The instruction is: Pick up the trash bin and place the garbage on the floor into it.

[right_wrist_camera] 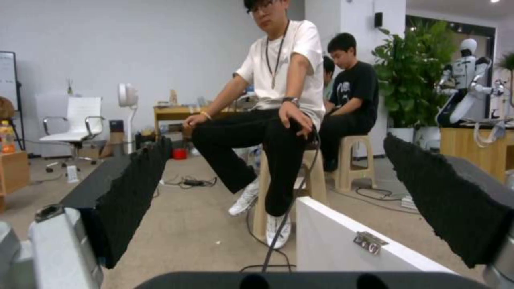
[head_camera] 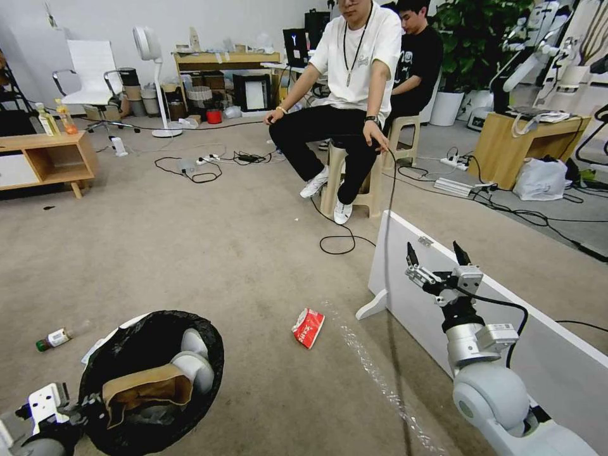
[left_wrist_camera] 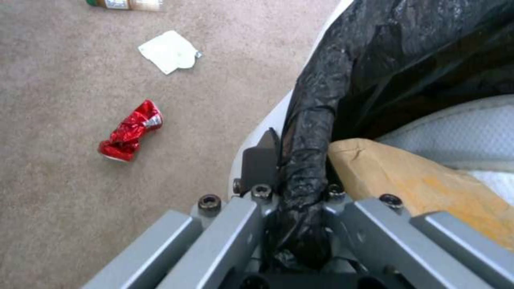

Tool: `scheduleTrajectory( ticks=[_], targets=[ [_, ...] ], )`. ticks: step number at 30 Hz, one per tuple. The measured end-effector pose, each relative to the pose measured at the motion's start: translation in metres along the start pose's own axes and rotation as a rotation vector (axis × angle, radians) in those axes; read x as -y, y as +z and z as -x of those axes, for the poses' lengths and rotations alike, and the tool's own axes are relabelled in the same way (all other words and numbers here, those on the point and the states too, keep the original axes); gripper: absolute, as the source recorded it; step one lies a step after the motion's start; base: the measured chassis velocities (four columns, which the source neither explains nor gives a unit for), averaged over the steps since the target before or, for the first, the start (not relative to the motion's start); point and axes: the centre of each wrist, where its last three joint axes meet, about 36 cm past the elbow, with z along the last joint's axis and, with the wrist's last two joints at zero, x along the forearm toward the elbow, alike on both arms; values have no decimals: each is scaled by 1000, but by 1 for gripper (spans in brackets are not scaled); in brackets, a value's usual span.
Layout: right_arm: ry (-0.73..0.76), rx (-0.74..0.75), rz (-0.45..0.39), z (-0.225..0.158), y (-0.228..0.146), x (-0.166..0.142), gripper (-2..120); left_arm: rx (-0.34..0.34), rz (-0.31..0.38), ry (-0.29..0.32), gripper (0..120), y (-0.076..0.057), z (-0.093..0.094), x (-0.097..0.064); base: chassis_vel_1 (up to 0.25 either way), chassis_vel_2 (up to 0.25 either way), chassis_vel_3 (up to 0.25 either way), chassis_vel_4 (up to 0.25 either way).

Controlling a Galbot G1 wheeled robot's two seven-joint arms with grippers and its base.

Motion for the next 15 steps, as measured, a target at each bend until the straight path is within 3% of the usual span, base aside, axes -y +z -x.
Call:
scheduleTrajectory(
  ticks=[15],
  targets=[
    [-12, 3, 5, -4, 3, 0, 100, -1, 9, 4, 1, 1, 2, 0, 0, 0, 0, 0]
  ],
)
